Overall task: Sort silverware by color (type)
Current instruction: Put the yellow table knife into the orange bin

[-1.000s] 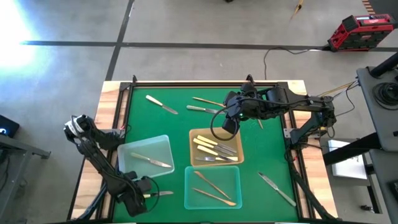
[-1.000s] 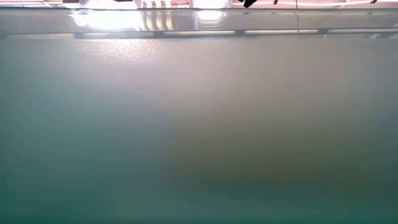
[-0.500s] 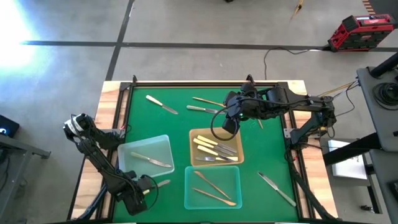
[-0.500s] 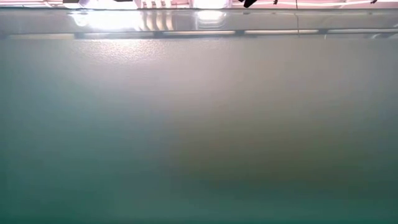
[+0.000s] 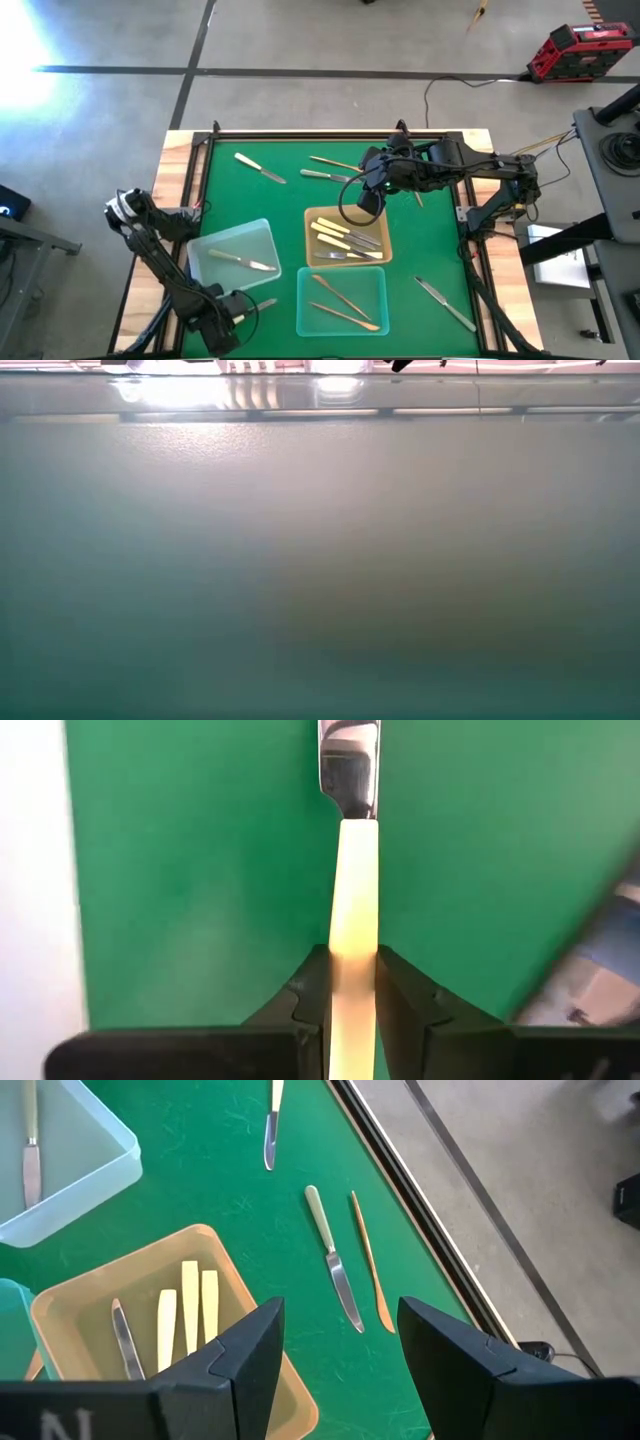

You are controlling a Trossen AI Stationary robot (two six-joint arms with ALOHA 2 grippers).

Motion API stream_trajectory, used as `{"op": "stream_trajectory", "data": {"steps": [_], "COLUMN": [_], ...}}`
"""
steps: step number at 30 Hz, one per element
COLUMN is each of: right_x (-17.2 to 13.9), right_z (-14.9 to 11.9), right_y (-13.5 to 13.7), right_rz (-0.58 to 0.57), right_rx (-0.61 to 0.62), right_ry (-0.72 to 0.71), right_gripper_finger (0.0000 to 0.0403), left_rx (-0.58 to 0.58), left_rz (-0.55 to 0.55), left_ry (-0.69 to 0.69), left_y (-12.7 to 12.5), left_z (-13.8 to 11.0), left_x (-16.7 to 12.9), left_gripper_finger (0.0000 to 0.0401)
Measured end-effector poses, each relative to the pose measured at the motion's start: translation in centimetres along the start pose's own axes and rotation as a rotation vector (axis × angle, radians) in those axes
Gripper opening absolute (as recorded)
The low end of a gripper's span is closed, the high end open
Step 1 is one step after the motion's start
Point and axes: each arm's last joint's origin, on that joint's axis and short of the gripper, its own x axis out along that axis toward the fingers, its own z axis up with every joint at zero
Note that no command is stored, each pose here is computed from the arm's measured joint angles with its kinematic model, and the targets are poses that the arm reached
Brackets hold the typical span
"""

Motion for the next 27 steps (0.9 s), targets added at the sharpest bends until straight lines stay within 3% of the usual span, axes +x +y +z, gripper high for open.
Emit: {"op": "stream_trajectory", "data": {"steps": [8, 13, 21, 27], "right_x": [0.0, 0.0, 0.0, 0.0], "right_z": [0.0, 0.0, 0.0, 0.0], "right_y": [0.0, 0.0, 0.0, 0.0], "right_rz": [0.0, 0.0, 0.0, 0.0], "right_rx": [0.0, 0.0, 0.001, 0.0], "right_ry": [0.0, 0.0, 0.0, 0.0], "right_gripper_finger": [0.0189, 0.0189, 0.0189, 0.0189], "left_rx": [0.058, 0.103, 0.184, 0.231], "left_rz": [-0.05, -0.017, 0.109, 0.201], "left_ry": [-0.068, -0.101, -0.15, -0.202], "left_y": [-1.9, -2.6, -3.4, -3.1], "left_z": [0.2, 0.4, 1.0, 4.0], "left_x": [-2.0, -3.4, -8.0, -10.5], "left_gripper_finger": [0.0033, 0.0033, 0.0034, 0.0035]}}
